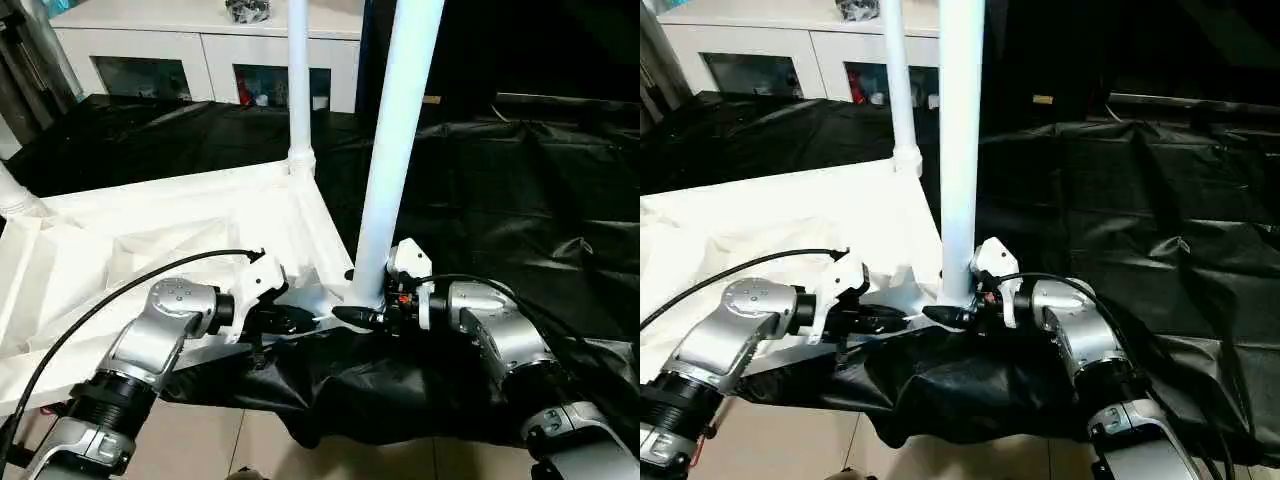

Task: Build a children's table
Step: Rotate leg to tighten

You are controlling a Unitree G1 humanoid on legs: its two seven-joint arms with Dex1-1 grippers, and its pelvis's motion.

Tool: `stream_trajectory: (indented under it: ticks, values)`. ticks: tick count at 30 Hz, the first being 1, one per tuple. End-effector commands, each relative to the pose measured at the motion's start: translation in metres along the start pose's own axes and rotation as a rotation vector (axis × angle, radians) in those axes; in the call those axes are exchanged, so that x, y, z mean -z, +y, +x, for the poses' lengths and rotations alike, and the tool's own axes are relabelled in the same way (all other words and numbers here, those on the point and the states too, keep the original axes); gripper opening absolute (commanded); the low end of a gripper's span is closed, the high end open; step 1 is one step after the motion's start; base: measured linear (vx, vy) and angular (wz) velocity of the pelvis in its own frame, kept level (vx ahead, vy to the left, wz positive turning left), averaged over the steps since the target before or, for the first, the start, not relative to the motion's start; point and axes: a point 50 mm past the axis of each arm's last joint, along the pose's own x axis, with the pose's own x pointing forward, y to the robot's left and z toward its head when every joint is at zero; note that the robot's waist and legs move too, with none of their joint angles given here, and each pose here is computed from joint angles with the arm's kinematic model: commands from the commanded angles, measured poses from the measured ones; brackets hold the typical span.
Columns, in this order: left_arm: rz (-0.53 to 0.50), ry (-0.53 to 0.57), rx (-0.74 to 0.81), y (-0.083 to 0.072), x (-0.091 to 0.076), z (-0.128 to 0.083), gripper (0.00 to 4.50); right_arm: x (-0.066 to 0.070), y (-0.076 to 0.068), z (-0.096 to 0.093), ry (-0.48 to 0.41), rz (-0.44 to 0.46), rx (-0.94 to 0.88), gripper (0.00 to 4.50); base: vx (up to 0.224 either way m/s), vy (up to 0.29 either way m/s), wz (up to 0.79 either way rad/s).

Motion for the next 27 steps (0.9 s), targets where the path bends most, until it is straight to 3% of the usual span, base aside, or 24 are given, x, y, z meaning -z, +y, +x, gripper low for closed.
stream_trajectory:
  ticks: [1,8,13,16,24,25,27]
  values:
    - [0.043,-0.019,0.042,0.0,-0.01,0.003,0.0,-0.006,0.002,0.004,-0.003,-0.017,-0.035,3.18,0.0,0.0,0.0]
    - [0.031,-0.021,0.029,0.001,-0.009,0.006,0.0,0.0,0.002,0.003,0.011,-0.009,-0.012,2.77,0.0,0.0,0.0]
    - [-0.007,-0.048,-0.129,0.014,-0.013,0.013,0.0,0.007,-0.006,0.012,0.027,0.006,0.199,2.74,0.0,0.0,0.0]
    - [-0.053,-0.062,-0.312,0.029,-0.022,0.025,0.0,0.015,-0.016,0.03,0.069,0.094,0.459,2.73,0.0,0.0,0.0]
    - [-0.066,-0.126,-0.468,0.042,-0.048,0.052,0.0,0.008,-0.017,0.061,0.048,0.197,0.661,2.72,0.0,0.0,0.0]
    - [-0.06,-0.129,-0.465,0.042,-0.05,0.054,0.0,0.007,-0.016,0.063,0.04,0.199,0.654,3.28,0.0,0.0,0.0]
    - [-0.047,-0.139,-0.434,0.039,-0.053,0.058,0.0,0.005,-0.013,0.067,0.012,0.224,0.609,3.45,0.0,0.0,0.0]
